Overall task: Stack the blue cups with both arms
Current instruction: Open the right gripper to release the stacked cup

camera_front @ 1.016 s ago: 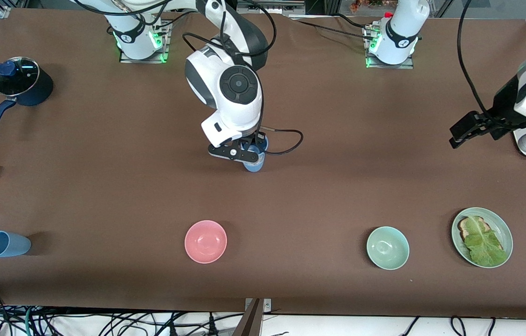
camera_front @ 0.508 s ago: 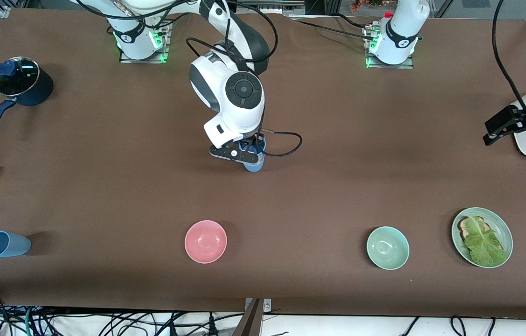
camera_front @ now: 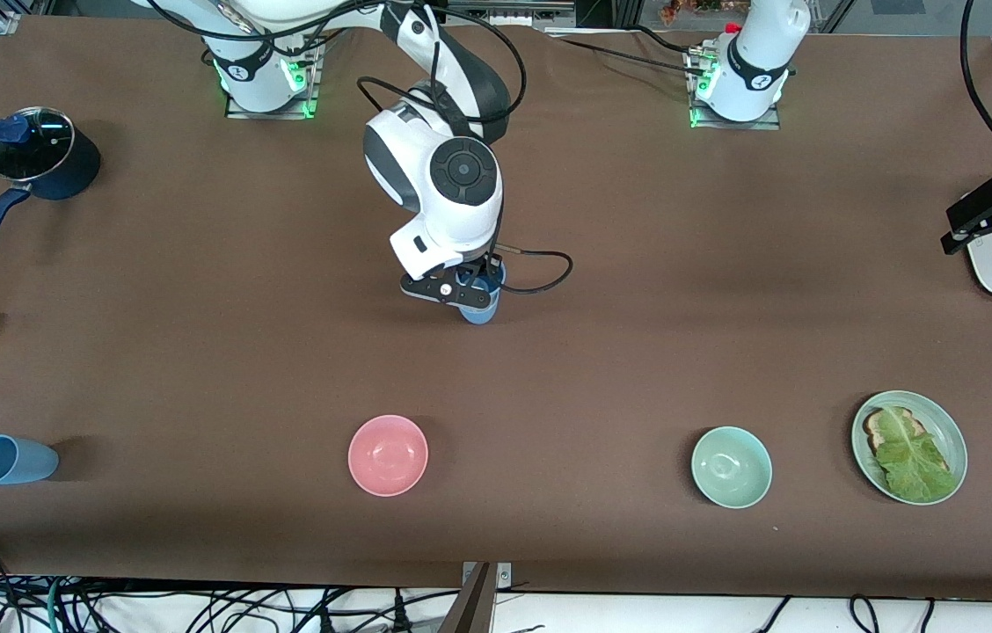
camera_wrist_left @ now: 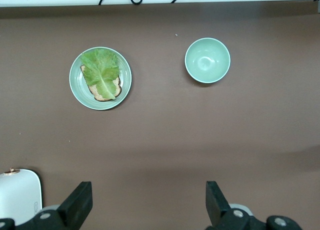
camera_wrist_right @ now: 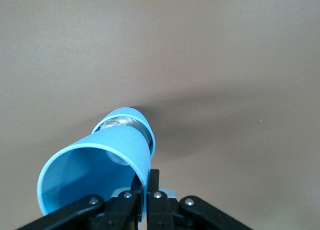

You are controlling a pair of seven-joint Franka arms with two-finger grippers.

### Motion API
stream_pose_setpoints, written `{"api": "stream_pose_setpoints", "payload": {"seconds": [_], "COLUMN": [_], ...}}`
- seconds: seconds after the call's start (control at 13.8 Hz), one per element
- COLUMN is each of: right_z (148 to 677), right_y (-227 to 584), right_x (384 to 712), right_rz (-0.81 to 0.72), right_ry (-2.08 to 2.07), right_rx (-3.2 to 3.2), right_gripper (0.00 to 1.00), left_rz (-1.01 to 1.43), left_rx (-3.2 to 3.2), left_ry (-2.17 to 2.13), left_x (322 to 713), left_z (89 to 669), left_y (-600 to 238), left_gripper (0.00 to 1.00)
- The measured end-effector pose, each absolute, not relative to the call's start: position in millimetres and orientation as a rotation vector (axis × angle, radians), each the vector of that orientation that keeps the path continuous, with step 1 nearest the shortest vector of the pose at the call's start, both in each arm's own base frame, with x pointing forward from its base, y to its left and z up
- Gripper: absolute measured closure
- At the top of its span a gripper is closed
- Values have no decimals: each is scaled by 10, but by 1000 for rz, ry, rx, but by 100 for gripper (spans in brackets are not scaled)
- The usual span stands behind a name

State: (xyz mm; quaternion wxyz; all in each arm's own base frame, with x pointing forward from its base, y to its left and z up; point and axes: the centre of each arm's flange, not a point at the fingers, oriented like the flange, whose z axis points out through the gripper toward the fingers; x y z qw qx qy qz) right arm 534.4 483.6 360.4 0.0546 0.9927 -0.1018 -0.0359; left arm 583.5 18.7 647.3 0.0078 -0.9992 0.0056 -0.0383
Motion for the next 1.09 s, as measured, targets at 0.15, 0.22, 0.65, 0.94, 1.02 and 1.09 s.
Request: {"api": "stream_pose_setpoints", "payload": {"seconds": [0.15, 0.22, 0.65, 0.94, 1.02, 1.09], "right_z": [3578, 3579, 3592, 3597, 3601, 3613], "right_y": [4828, 4824, 4817, 4799, 4790, 4771], "right_x": [5348, 5355, 5396, 5421, 5431, 5453], "right_rz": [-101, -91, -52, -43, -40, -34], "right_ry": [-307, -304, -306, -317, -320, -327], "right_rx": [3012, 3009, 3018, 3019, 3020, 3020], "right_gripper": [95, 95, 95, 58, 48, 37], "left_rz": [-96, -82, -52, 55, 55, 57], "left_rx": [-3126, -3130, -3152, -3157, -3157, -3157], "left_ry": [19, 19, 34, 114, 125, 127], "left_x": [5812, 5791, 5551, 5351, 5342, 5341], "left_z": [6410, 6374, 6418, 6474, 6477, 6471], "left_y": [188, 186, 137, -118, -155, -162], "left_gripper": [0, 0, 0, 0, 0, 0]}}
